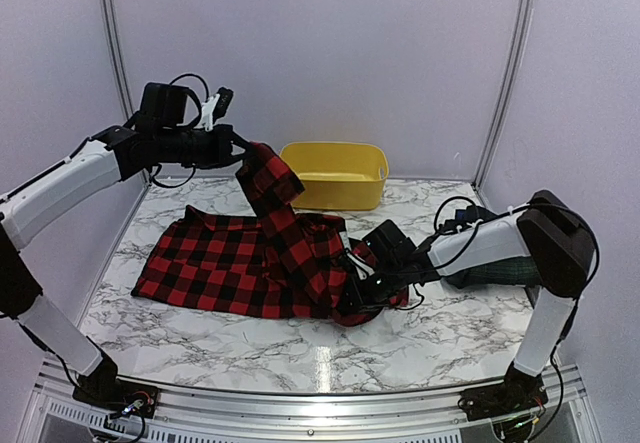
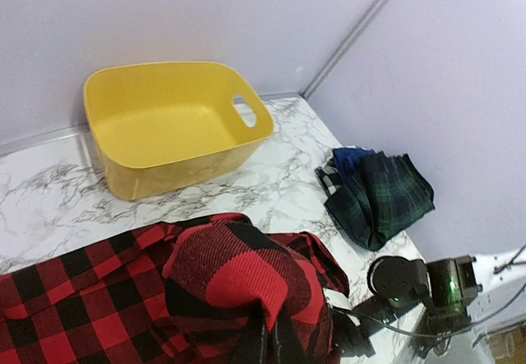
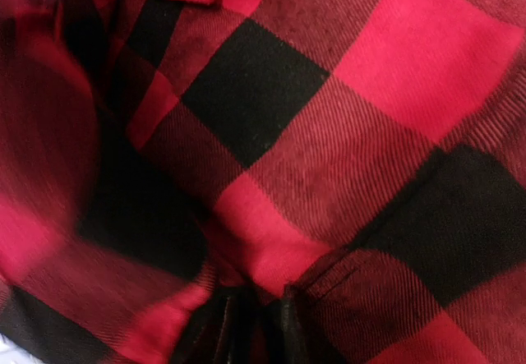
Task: Fold and stack the mixed laundry pile
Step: Smooth out the 1/3-folded shirt at the center of the board.
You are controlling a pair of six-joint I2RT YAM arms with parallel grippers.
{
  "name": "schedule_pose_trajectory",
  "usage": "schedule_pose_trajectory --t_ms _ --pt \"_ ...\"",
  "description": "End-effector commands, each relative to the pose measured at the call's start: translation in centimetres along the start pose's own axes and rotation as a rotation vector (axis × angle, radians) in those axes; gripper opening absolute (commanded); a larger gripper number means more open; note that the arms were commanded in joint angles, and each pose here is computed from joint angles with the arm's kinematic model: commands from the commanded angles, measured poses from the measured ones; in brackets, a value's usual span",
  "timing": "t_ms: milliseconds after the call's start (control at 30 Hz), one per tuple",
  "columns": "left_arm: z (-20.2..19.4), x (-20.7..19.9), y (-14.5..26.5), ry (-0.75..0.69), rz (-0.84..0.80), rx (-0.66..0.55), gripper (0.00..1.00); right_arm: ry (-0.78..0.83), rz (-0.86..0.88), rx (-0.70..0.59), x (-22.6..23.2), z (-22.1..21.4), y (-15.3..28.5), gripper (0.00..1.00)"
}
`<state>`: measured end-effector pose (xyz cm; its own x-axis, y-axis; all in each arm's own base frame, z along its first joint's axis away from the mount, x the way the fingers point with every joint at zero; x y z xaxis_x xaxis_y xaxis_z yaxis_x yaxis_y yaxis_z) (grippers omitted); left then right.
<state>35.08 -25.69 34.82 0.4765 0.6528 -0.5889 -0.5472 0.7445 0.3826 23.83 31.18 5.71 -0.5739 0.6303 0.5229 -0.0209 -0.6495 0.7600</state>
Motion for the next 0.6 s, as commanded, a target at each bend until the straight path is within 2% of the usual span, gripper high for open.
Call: schedule_pose_trajectory --t_ms 0,167,333,433,567 --pt "2.4 2.6 -0.2 0.186 0.028 -0.087 0.00 0.008 -0.123 0.062 -0.7 -1.5 2.1 0.25" --pt "-0.3 6.0 -3.0 0.316 0.078 0.011 0.00 0.126 -0.167 -0.134 2.7 2.2 8.6 0.45" --pt "-1.6 7.2 -4.4 0.363 0.094 0.055 0.00 0.255 -0.122 -0.285 5.3 2.4 11.9 0.55" --pt "-1.7 7.6 -4.7 0.371 0.107 0.060 0.00 0.317 -0.106 -0.271 6.4 2.0 11.2 0.57" --pt "-1.7 8.1 -5.1 0.381 0.119 0.065 0.00 0.416 -0.173 -0.153 7.0 0.6 7.8 0.58"
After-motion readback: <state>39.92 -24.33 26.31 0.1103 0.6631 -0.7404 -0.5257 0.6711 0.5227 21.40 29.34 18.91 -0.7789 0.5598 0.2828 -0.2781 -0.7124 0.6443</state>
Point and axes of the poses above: each gripper's point midway between its finger pads, its own y axis back along the fingers, its own x axis along the line the jaws close on, z = x × y, the point moved 4 cm from there along y, back along the fingers, and after that the axes turned 10 degrees about y, right-handed, at the moved point
